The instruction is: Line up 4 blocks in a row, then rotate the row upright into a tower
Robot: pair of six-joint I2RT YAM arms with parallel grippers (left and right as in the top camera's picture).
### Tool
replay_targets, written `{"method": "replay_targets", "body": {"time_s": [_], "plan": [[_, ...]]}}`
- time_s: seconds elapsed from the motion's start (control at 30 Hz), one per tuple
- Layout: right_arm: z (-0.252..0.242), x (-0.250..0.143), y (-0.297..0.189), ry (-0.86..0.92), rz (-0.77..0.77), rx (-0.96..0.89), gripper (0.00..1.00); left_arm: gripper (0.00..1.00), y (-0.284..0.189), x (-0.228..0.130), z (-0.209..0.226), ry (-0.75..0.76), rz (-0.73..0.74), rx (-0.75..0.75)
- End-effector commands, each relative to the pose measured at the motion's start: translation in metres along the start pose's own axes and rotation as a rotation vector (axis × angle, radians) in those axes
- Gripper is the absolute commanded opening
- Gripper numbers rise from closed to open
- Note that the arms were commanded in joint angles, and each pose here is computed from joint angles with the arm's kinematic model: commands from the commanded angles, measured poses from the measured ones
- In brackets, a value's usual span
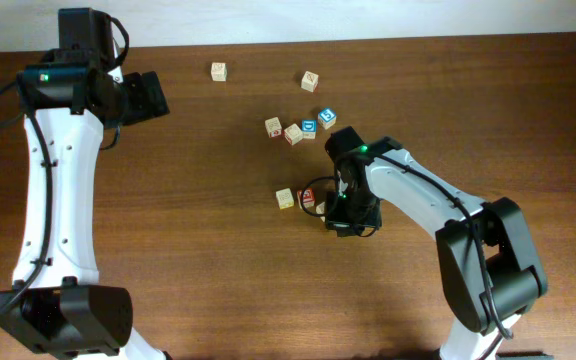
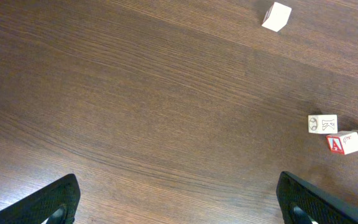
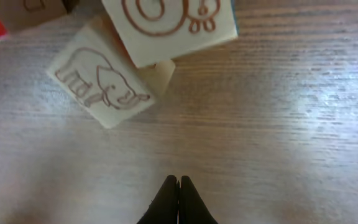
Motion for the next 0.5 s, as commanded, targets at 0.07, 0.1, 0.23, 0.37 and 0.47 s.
{"method": "replay_targets", "body": {"time_s": [0.07,0.1,0.23,0.37,0.47], "plan": [[0.006,0.01,0.004,0.028,-0.037,0.031,0.04,0.99,-0.004,0.004,-0.001,0.002,-0.017,-0.016],[0.007,0.014,0.006,0.028,-0.05,0.037,0.04,0.99,-0.004,0.004,-0.001,0.002,-0.017,-0.016],[0.008,0.02,0.013,0.033,-0.057,0.04,0.04,0.99,-0.004,0.004,-0.001,0.002,-0.017,-0.016],[0.012,0.03,0.013,0.028,-0.101,0.06,0.04,0.99,-0.004,0.004,-0.001,0.002,-0.017,-0.016],[0.013,0.034,0.012,0.031,-0.117,0.067,0.04,0.99,-0.004,0.004,-0.001,0.002,-0.016,-0.015]]}}
Point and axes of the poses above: each gripper's point midway between its finger pads, its own y axis out along the fingers, its own z axis along the line the jaws close on, x = y × z, the point moved 3 cm from there along -y, back along the fingers, and after that the axes turned 7 degrees about -y, right-handed, at the moved point
